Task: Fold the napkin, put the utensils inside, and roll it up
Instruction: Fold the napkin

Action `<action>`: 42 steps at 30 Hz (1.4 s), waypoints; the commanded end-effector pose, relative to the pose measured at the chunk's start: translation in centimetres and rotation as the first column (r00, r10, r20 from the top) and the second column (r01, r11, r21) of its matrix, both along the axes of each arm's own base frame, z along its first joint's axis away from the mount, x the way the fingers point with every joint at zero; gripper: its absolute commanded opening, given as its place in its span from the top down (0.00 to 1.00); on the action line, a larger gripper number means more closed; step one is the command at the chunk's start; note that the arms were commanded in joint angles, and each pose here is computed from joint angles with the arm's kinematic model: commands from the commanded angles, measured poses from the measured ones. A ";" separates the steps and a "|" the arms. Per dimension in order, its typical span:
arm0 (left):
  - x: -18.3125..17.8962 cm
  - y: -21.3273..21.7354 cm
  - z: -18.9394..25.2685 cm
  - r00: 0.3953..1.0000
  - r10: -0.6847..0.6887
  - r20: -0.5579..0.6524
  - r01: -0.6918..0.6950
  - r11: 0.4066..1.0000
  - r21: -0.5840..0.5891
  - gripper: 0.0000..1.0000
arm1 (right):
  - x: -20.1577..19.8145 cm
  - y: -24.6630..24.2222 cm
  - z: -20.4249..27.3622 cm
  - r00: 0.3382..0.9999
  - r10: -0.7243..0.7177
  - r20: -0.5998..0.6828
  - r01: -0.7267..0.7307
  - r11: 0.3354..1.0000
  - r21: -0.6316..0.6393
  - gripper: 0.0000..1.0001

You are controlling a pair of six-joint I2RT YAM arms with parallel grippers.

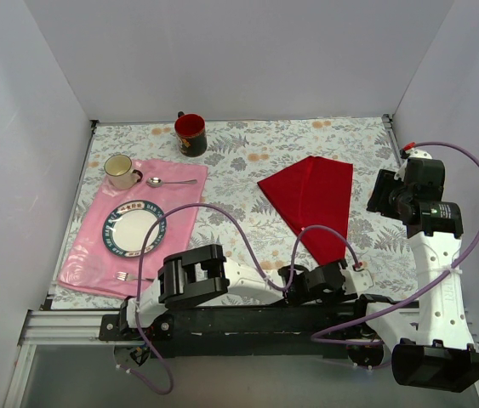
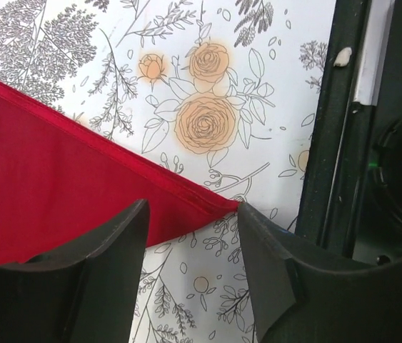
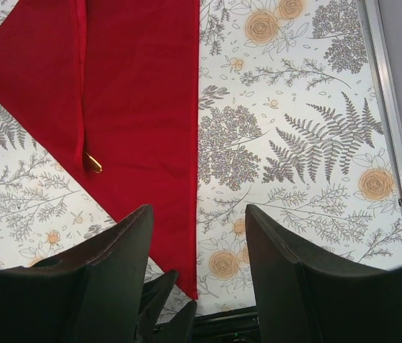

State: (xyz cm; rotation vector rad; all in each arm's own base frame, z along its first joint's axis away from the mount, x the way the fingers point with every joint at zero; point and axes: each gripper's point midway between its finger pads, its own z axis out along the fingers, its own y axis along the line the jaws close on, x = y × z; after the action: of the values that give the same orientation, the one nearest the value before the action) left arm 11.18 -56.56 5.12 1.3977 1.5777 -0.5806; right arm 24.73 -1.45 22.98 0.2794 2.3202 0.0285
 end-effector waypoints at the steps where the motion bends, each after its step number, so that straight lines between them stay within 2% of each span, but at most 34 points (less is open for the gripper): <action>1: 0.4 -0.6 0.2 0.997 0.008 0.073 -0.007 1.000 -0.011 0.51 | 0.4 0.2 1.9 0.998 0.015 0.058 -0.016 1.000 0.006 0.38; 3: 0.3 -0.7 -0.3 0.997 0.003 0.072 -0.003 1.000 -0.008 0.55 | 0.4 0.3 1.9 0.998 0.019 0.059 -0.019 1.000 0.009 0.38; 9: -0.3 -1.0 -0.7 0.997 -0.012 0.082 0.013 1.000 -0.012 0.57 | 0.6 0.3 2.0 0.998 0.020 0.056 -0.020 1.000 0.008 0.38; 12: -0.1 -1.0 -0.6 0.996 -0.001 0.091 0.002 1.000 -0.014 0.70 | 0.7 0.3 1.9 0.998 0.018 0.053 -0.018 1.000 0.008 0.38; 13: 0.0 -1.0 -0.5 0.995 0.003 0.095 -0.001 1.000 -0.018 0.79 | 0.7 0.3 1.9 0.998 0.018 0.053 -0.018 1.000 0.008 0.38; 17: 0.1 -0.7 1.4 0.996 0.015 0.089 -0.009 0.998 -0.068 0.97 | 0.8 -0.1 2.4 0.998 0.002 0.058 -0.002 1.000 -0.004 0.38; 19: 0.2 -0.6 2.8 0.997 0.019 0.069 -0.012 0.995 -0.102 1.00 | 0.9 -0.5 2.4 0.999 -0.012 0.047 0.013 1.000 -0.021 0.38; 25: 2.6 0.2 5.7 0.997 0.053 -0.053 -0.061 0.984 -0.167 1.00 | 1.5 -1.6 3.3 0.998 -0.049 0.049 0.052 0.997 -0.061 0.38; 32: 7.6 2.1 8.8 0.949 0.089 -0.302 -0.170 0.952 -0.254 1.00 | 2.2 -1.5 3.6 0.998 -0.045 0.046 0.047 0.997 -0.056 0.38; 37: 12.0 3.3 11.0 0.853 0.072 -0.517 -0.261 0.917 -0.302 1.00 | 2.8 -1.2 3.4 0.999 -0.029 0.033 0.031 0.999 -0.044 0.38; 42: 15.6 5.0 13.5 0.746 0.001 -0.666 -0.313 0.883 -0.349 1.00 | 3.3 -0.9 2.5 1.000 -0.014 0.013 0.014 1.000 -0.028 0.38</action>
State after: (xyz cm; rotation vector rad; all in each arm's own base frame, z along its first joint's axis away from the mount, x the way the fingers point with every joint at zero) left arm 26.71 -51.79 12.47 0.8081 1.9136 -1.0494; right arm 27.03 -2.47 24.13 0.3004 2.3514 -0.0301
